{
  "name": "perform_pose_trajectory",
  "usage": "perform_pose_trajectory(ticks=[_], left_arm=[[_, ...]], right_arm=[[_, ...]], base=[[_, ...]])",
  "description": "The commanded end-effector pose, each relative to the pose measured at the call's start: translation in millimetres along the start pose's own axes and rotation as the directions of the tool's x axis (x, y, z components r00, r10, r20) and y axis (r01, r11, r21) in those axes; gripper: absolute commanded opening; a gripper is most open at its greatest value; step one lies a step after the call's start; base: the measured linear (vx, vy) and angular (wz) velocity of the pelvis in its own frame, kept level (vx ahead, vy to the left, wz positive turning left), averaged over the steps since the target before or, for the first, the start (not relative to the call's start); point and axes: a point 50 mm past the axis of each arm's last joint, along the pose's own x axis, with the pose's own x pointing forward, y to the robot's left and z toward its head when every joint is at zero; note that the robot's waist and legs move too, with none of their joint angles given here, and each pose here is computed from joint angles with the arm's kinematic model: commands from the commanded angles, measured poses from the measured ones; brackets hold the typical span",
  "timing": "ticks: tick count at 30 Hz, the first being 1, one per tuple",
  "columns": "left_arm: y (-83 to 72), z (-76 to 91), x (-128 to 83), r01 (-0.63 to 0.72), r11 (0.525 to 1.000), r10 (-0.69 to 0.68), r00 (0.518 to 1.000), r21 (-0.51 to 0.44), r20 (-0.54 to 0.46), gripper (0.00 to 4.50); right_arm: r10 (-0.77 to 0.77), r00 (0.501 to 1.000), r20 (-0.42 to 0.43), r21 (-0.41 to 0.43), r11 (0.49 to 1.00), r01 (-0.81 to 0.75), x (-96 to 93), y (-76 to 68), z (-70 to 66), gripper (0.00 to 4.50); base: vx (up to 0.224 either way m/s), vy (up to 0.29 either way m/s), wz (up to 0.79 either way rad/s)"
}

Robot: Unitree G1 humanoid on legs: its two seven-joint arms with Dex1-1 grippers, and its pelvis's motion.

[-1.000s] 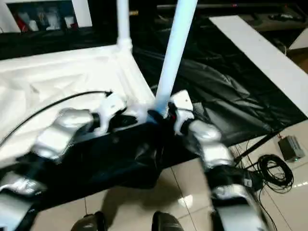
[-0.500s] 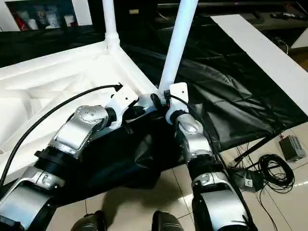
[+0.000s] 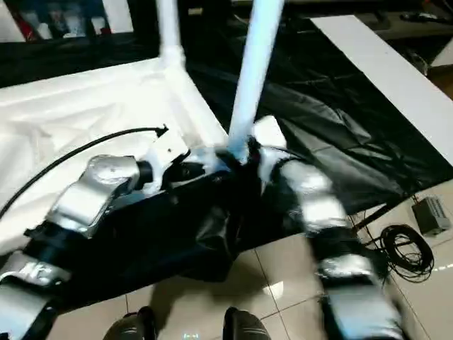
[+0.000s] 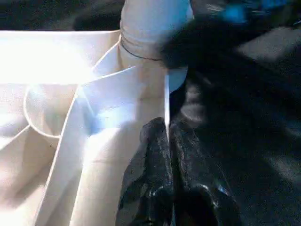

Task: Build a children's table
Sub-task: Rotate leg to tighten

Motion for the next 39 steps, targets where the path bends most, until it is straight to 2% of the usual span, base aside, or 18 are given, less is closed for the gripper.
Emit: perform_pose_trajectory(ticks=[1, 5, 10, 17, 32, 35, 39], left_arm=[[-12.4, -21.0, 4.2, 0.082, 0.995, -0.084, 0.995, -0.049, -0.055, 0.0], [-15.4, -20.7, -4.7, 0.174, 0.985, -0.174, 0.984, -0.006, -0.043, 0.0], [-22.6, -21.0, -14.1, 0.28, 0.96, -0.28, 0.959, 0.01, -0.037, 0.0], [-25.0, -22.0, -16.6, 0.299, 0.954, -0.298, 0.954, 0.017, -0.038, 0.0], [-24.8, -23.1, -19.7, 0.311, 0.95, -0.31, 0.95, 0.013, -0.04, 0.0], [-24.6, -23.4, -19.9, 0.311, 0.95, -0.311, 0.95, 0.012, -0.042, 0.0], [-24.1, -25.0, -17.7, 0.294, 0.956, -0.294, 0.955, 0.0, -0.045, 0.0]], right_arm=[[0.104, 0.995, -0.001, -0.006, 0.995, -0.104, -4.9, 6.0, 0.7, 4.11], [0.227, 0.973, -0.025, -0.024, 0.973, -0.228, -19.1, 9.1, -0.5, 4.11], [0.273, 0.962, -0.028, -0.023, 0.962, -0.273, -22.3, 11.7, -0.3, 4.11], [0.313, 0.949, -0.037, -0.012, 0.949, -0.314, -22.5, 14.8, -1.4, 4.11], [0.348, 0.934, -0.077, -0.013, 0.937, -0.35, -24.3, 17.6, -7.2, 2.82], [0.351, 0.933, -0.082, -0.014, 0.936, -0.353, -24.4, 18.3, -8.3, 2.69], [0.335, 0.937, -0.103, -0.004, 0.941, -0.337, -24.3, 21.8, -17.0, 2.59]], base=[[0.0, 0.0, 0.0], [0.0, 0.0, 0.0], [0.0, 0.0, 0.0], [0.0, 0.0, 0.0], [0.0, 0.0, 0.0], [0.0, 0.0, 0.0], [0.0, 0.0, 0.0]])
